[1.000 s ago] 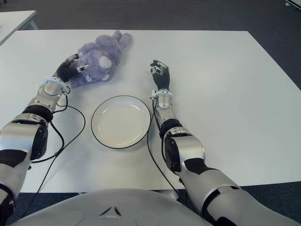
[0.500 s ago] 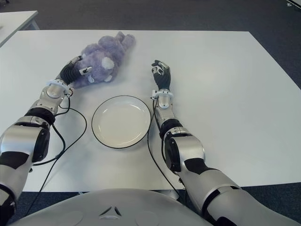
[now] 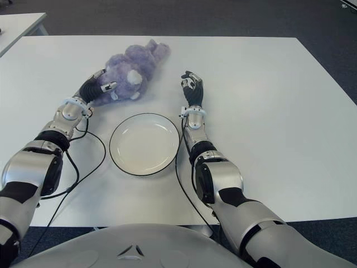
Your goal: Put the doll into the plate.
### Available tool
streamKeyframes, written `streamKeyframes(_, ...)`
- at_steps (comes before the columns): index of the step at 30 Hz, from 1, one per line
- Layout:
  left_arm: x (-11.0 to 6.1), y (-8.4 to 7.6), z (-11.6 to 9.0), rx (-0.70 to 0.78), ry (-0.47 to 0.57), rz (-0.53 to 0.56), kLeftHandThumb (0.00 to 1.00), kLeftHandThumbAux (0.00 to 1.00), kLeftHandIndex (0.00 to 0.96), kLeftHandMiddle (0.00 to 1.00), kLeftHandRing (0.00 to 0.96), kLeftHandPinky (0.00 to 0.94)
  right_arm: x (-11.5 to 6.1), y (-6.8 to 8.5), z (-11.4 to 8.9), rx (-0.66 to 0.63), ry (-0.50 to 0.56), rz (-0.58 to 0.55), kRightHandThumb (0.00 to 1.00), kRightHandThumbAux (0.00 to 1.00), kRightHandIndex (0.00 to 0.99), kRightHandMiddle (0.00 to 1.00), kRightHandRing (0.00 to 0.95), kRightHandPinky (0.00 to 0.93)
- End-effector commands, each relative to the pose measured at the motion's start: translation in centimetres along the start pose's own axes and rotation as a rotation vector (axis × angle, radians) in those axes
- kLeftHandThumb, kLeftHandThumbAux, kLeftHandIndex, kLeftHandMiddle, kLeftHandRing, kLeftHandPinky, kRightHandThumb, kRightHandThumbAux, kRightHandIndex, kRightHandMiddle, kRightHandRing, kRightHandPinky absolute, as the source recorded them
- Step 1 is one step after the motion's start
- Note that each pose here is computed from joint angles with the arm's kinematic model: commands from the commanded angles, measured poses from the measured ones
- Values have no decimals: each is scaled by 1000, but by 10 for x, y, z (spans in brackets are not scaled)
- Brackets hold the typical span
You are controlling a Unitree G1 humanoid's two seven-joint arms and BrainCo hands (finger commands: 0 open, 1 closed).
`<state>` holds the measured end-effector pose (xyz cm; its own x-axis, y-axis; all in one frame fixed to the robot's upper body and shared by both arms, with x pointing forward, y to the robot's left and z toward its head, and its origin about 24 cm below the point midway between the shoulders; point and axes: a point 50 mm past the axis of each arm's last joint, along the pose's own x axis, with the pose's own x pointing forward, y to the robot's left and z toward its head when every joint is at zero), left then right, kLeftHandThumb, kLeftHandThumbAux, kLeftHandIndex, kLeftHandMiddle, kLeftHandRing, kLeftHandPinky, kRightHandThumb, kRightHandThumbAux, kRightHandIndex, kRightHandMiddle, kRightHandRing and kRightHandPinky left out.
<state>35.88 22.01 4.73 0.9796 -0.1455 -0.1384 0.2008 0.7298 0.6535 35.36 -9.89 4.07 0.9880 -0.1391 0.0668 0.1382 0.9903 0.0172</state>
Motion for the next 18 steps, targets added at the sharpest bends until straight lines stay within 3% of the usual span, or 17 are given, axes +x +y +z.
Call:
streamKeyframes(1, -21, -68, -27, -14, 99, -264, 0, 335, 0, 0, 43, 110, -75, 6, -89, -20, 418, 3, 714, 725, 420, 210, 96, 77)
streamKeyframes(5, -20, -70, -22, 4, 60, -265, 0, 358, 0, 0, 94, 170, -76, 6, -90, -29, 420, 6, 714, 725, 419, 209, 101, 95)
streamKeyframes(8, -20, -73, -19, 16, 43, -267, 26, 391, 0, 0, 97, 110, -76, 6, -90, -29, 420, 8, 714, 725, 419, 209, 108, 107)
streamKeyframes(13, -18, -75, -17, 5, 46, -268, 92, 435, 0, 26, 98, 135, -76, 6, -90, -30, 417, 10, 715, 725, 419, 211, 112, 111)
streamKeyframes(14, -18, -75, -17, 0, 46, -267, 160, 465, 29, 124, 186, 262, -76, 6, -90, -31, 416, 11, 715, 725, 419, 212, 113, 110)
streamKeyframes(15, -17, -74, -15, -12, 45, -260, 165, 467, 31, 131, 193, 271, -76, 6, -90, -31, 416, 12, 715, 725, 419, 213, 113, 110)
streamKeyframes(16, -16, -74, -14, -20, 45, -255, 235, 501, 113, 219, 296, 370, -76, 7, -90, -30, 415, 12, 715, 725, 420, 213, 113, 108)
streamKeyframes(17, -15, -74, -13, -29, 45, -248, 248, 506, 127, 234, 313, 387, -76, 7, -90, -29, 415, 12, 715, 724, 420, 213, 113, 108)
streamKeyframes(18, -15, -74, -13, -41, 48, -240, 299, 529, 201, 288, 381, 441, -76, 7, -90, -31, 418, 14, 715, 724, 420, 213, 113, 107)
